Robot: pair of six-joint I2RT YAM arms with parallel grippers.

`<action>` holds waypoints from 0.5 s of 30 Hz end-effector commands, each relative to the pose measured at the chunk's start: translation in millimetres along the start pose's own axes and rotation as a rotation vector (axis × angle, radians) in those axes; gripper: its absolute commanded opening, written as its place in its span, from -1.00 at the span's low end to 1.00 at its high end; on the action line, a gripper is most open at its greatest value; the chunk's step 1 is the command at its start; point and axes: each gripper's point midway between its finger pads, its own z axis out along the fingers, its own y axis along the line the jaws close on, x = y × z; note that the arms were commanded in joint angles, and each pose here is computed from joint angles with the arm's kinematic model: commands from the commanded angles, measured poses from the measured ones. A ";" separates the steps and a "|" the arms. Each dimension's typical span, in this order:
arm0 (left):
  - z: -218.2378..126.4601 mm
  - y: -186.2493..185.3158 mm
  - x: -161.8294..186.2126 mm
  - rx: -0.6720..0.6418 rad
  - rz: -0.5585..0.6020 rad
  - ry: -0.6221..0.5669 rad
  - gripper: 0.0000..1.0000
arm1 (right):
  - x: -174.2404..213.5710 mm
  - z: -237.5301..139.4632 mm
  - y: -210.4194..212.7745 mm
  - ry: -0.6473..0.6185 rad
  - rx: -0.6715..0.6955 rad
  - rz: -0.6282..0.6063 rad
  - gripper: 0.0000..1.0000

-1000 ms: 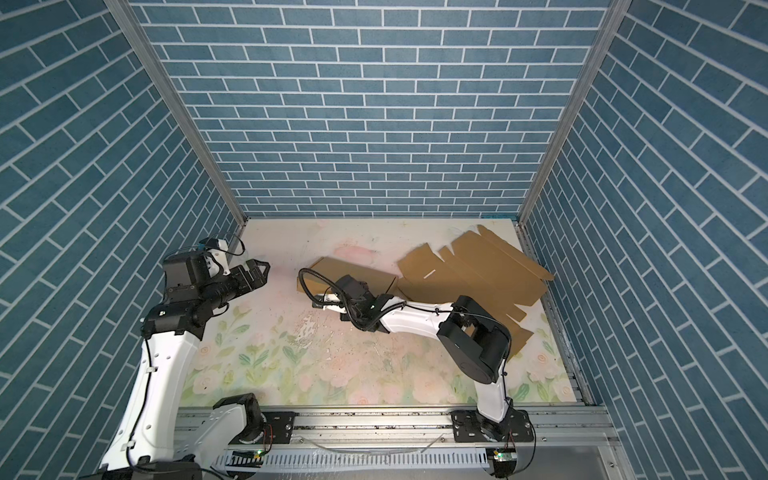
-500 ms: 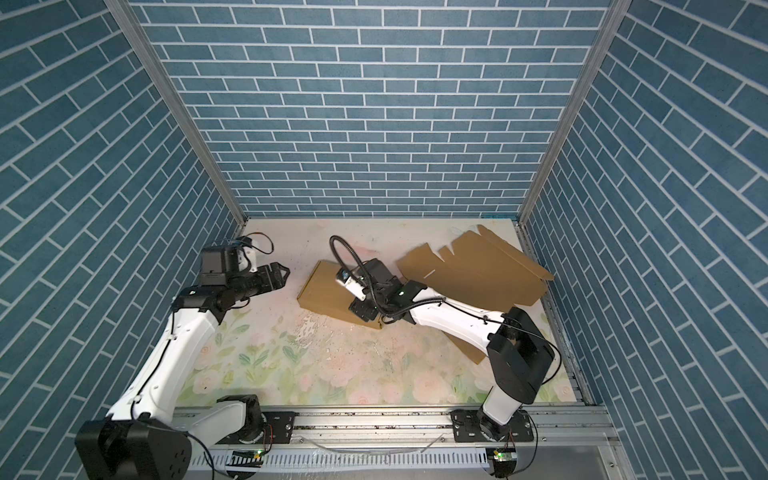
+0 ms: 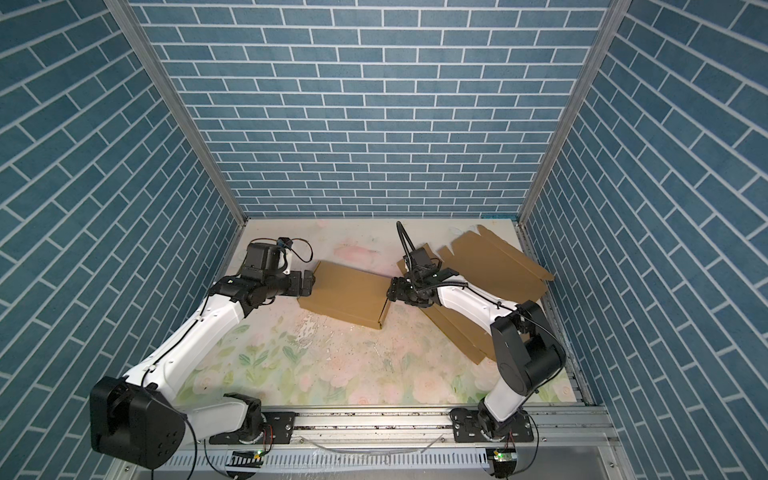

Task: Fold the paper box

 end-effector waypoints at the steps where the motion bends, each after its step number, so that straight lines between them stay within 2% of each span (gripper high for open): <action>1: -12.7 5.2 -7.5 0.132 -0.118 -0.040 0.91 | 8.8 22.2 8.0 0.073 -0.067 0.120 0.55; 3: -18.2 10.5 -9.6 0.140 -0.163 -0.050 0.73 | 8.0 32.5 12.4 0.092 -0.085 0.146 0.52; 5: -21.7 16.0 -7.0 0.102 -0.169 -0.033 0.62 | 8.9 40.5 24.2 0.109 -0.122 0.158 0.49; 11: -30.7 35.6 10.0 -0.027 -0.196 0.033 0.50 | 33.7 62.3 82.1 0.213 -0.181 0.071 0.42; 15: -37.7 42.0 15.7 -0.062 -0.215 0.047 0.46 | 71.7 69.4 139.8 0.340 -0.268 -0.054 0.41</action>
